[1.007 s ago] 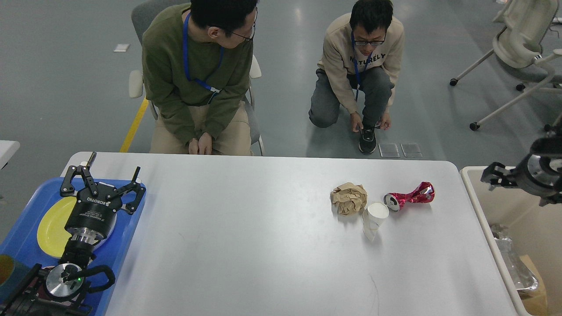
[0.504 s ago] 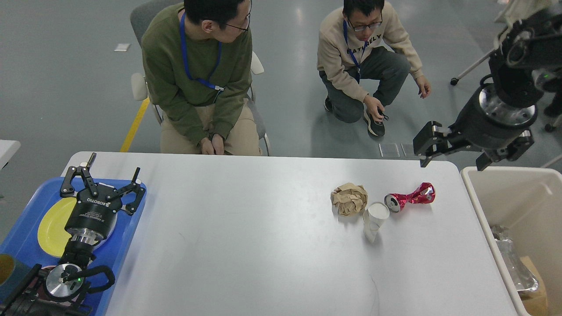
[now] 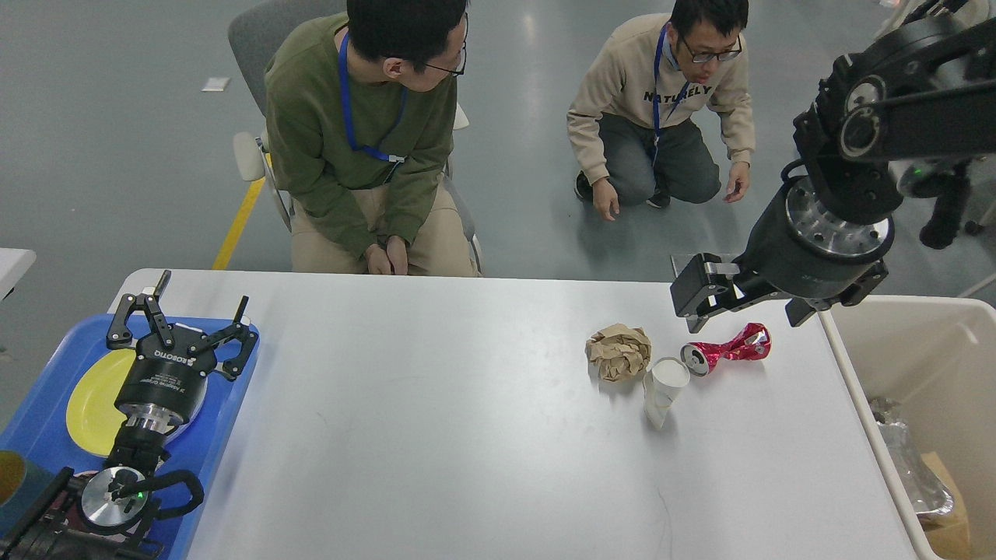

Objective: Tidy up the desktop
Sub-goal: 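Move the right gripper over the white paper cup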

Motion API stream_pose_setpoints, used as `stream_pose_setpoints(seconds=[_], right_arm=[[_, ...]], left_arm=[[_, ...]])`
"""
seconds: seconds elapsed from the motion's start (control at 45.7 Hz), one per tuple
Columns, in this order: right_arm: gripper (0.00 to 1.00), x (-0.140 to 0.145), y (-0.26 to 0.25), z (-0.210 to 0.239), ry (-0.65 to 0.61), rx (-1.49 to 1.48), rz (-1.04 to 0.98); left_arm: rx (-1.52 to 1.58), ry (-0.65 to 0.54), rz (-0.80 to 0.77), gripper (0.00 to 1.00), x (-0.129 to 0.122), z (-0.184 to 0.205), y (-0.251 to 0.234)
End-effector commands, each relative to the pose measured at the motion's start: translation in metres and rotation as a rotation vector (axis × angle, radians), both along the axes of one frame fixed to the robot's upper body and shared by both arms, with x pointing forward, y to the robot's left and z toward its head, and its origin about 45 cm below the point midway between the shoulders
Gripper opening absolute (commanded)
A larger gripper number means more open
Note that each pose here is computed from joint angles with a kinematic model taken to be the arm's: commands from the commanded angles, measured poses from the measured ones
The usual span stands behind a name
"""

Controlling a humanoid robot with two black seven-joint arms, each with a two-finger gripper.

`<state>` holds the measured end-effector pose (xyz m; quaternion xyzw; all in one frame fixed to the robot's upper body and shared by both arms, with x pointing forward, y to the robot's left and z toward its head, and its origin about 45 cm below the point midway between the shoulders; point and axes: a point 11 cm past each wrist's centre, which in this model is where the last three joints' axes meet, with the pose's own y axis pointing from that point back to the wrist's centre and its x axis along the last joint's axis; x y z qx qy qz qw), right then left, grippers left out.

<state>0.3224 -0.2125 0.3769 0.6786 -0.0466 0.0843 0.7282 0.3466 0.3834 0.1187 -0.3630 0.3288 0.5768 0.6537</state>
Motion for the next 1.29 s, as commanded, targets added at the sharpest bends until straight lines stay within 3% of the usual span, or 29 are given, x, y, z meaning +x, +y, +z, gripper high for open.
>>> stream_pose_setpoints(seconds=[0.0, 0.416, 0.591, 0.854, 1.27], right_arm=[[1.0, 0.004, -0.001, -0.015, 0.006, 0.003, -0.008], [1.0, 0.07, -0.03, -0.127, -0.066, 0.014, -0.151], [1.0, 0.072, -0.022, -0.176, -0.035, 0.037, -0.16], [0.99, 0.084, -0.022, -0.243, -0.096, 0.016, -0.182], [0.99, 0.077, -0.029, -0.278, -0.113, -0.018, -0.169]], left_arm=[[0.0, 0.0, 0.001, 0.96, 0.0, 0.0, 0.0], [0.0, -0.002, -0.001, 0.96, 0.0, 0.0, 0.0], [0.0, -0.002, -0.001, 0.96, 0.0, 0.0, 0.0], [0.0, -0.002, -0.001, 0.96, 0.0, 0.0, 0.0], [0.0, 0.0, -0.001, 0.96, 0.0, 0.0, 0.0]])
